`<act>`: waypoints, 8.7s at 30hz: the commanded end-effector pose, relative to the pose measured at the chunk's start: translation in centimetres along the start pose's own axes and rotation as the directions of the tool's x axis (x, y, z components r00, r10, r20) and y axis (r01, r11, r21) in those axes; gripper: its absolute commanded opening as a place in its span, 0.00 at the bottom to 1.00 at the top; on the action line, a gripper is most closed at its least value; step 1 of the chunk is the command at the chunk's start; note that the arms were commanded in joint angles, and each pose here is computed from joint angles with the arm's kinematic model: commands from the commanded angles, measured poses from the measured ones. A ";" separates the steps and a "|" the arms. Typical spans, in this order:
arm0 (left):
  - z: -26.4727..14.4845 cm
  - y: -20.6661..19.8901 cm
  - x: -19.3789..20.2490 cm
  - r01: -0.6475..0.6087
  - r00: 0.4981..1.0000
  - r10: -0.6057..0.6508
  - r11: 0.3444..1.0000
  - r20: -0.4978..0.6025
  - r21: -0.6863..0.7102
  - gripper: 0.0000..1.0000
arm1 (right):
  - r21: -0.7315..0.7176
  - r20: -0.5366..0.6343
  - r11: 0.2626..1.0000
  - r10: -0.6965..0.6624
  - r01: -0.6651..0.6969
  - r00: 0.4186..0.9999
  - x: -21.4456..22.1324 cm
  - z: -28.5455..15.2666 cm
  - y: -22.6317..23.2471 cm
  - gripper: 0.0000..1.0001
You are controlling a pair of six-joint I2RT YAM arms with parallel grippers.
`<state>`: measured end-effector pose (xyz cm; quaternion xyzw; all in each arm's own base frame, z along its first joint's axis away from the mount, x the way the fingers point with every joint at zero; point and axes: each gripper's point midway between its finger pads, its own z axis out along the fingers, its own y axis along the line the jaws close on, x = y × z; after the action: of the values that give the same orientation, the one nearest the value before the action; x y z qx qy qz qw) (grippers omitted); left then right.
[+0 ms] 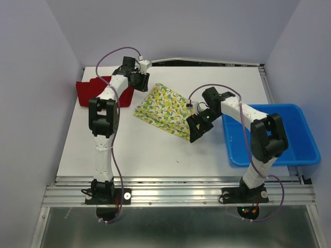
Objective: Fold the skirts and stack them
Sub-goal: Fold the skirt
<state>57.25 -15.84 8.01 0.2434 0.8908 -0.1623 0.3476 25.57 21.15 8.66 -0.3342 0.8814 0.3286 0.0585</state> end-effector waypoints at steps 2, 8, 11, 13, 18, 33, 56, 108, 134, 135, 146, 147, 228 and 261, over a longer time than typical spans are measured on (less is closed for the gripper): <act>-12.4 -1.9 -1.2 0.019 0.996 -0.013 0.997 0.086 -0.075 0.46 | -0.099 0.073 0.959 -0.258 0.264 0.963 -2.3 -5.9 5.1 0.96; -14.9 -5.5 9.9 0.127 0.987 -0.132 0.990 -0.089 -0.057 0.42 | 0.119 0.290 0.961 -0.274 0.249 0.917 -11.4 -9.2 3.3 0.82; -14.3 -6.4 13.7 0.176 0.968 -0.180 0.984 -0.175 -0.042 0.35 | 0.296 0.402 0.949 -0.228 0.109 0.887 -16.3 -9.9 -3.2 0.70; -13.8 -6.9 15.0 0.214 0.955 -0.217 0.976 -0.202 -0.036 0.30 | 0.353 0.439 0.936 -0.173 0.008 0.882 -19.7 -9.5 -7.6 0.65; -12.1 -8.1 15.4 0.236 0.947 -0.230 0.972 -0.225 0.000 0.18 | 0.420 0.515 0.896 -0.105 -0.143 0.851 -24.4 -9.7 -15.3 0.58; -4.4 -6.7 13.6 0.214 0.950 -0.205 0.977 -0.237 0.012 0.14 | 0.318 0.410 0.928 0.050 -0.194 0.911 -14.9 -2.3 -15.6 0.53; -10.1 -12.7 1.0 0.132 0.985 -0.154 0.960 0.074 0.246 0.27 | 0.127 0.405 0.992 -0.078 0.029 0.911 -13.3 -3.1 -2.3 0.54; -13.6 -26.0 17.9 -0.763 0.645 0.763 0.647 -0.044 0.020 0.64 | -0.283 0.316 0.889 0.440 -0.359 0.841 -9.7 11.2 -6.6 0.50; -10.0 -27.0 23.9 -0.783 0.523 0.826 0.563 -0.211 0.263 0.00 | -0.224 0.313 0.922 0.375 -0.316 0.873 -9.4 10.1 -6.3 0.50; -10.5 -27.8 24.1 -0.768 0.532 0.825 0.565 -0.190 0.304 0.00 | -0.223 0.318 0.925 0.366 -0.306 0.875 -9.6 9.9 -6.2 0.50; -17.3 -33.3 25.9 -0.538 0.606 0.788 0.511 -0.114 0.671 0.00 | -0.180 0.502 0.983 0.129 -0.042 0.855 -20.0 2.4 -3.3 0.74; -17.6 -33.4 25.8 -0.529 0.609 0.786 0.506 -0.110 0.681 0.00 | -0.177 0.514 0.984 0.114 -0.025 0.850 -20.7 2.1 -3.3 0.75; -15.7 -16.7 2.5 -0.194 0.980 0.199 0.936 0.013 0.292 0.67 | 0.083 0.619 0.993 -0.122 0.089 0.776 -24.7 -6.1 -5.7 0.86; -11.3 -14.3 5.8 0.082 0.995 -0.093 0.945 0.020 0.316 0.48 | -0.003 0.391 0.986 0.152 -0.164 0.908 -13.9 0.2 -3.2 0.59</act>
<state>38.45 -21.13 6.43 0.2153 0.8925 -0.3349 0.2121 36.48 26.05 5.42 -0.1854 0.8963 0.3723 0.1536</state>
